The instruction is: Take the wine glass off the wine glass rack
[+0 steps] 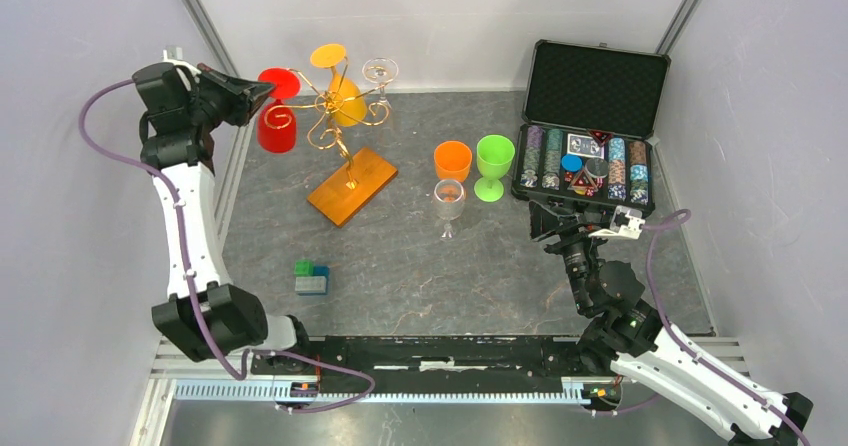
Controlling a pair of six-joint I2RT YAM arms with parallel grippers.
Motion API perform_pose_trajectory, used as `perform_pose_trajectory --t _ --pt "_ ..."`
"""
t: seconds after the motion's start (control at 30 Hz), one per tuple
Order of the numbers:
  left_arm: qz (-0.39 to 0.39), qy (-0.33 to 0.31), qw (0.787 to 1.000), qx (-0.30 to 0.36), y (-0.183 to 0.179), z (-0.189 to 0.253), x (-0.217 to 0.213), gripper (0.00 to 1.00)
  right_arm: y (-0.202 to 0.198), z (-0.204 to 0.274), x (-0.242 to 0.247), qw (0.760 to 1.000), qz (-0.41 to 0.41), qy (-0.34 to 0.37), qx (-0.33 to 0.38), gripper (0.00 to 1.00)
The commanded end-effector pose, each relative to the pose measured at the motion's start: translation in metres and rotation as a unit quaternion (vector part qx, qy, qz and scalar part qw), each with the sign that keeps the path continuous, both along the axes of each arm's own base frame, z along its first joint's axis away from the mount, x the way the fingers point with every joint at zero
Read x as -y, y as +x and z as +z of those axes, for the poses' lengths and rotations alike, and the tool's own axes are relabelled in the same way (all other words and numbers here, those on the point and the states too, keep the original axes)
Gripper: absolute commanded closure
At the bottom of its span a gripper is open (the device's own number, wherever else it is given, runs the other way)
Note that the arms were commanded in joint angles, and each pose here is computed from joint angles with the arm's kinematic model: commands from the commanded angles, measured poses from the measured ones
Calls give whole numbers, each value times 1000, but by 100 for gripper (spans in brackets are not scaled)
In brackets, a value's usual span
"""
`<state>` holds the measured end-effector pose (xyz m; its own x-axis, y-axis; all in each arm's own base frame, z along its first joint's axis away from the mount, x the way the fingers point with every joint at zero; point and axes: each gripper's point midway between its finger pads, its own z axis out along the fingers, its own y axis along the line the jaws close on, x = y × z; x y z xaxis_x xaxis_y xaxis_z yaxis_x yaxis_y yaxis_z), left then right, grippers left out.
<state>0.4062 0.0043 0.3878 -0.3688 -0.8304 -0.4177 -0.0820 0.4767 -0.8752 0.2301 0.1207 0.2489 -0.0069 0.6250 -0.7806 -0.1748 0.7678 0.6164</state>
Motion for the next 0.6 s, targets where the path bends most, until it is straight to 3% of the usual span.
perform_pose_trajectory --t 0.0,0.3,0.43,0.57 --pt "73 87 993 12 -21 23 -25 98 -2 17 2 1000 1 23 18 27" --pt "135 152 978 41 -62 66 -36 98 -6 27 -14 998 45 -3 34 14" --pt "84 173 976 105 -86 114 -10 98 -7 37 -26 996 72 -26 42 7" --pt "-3 148 975 166 -104 149 27 98 -9 41 -37 994 97 -33 45 2"
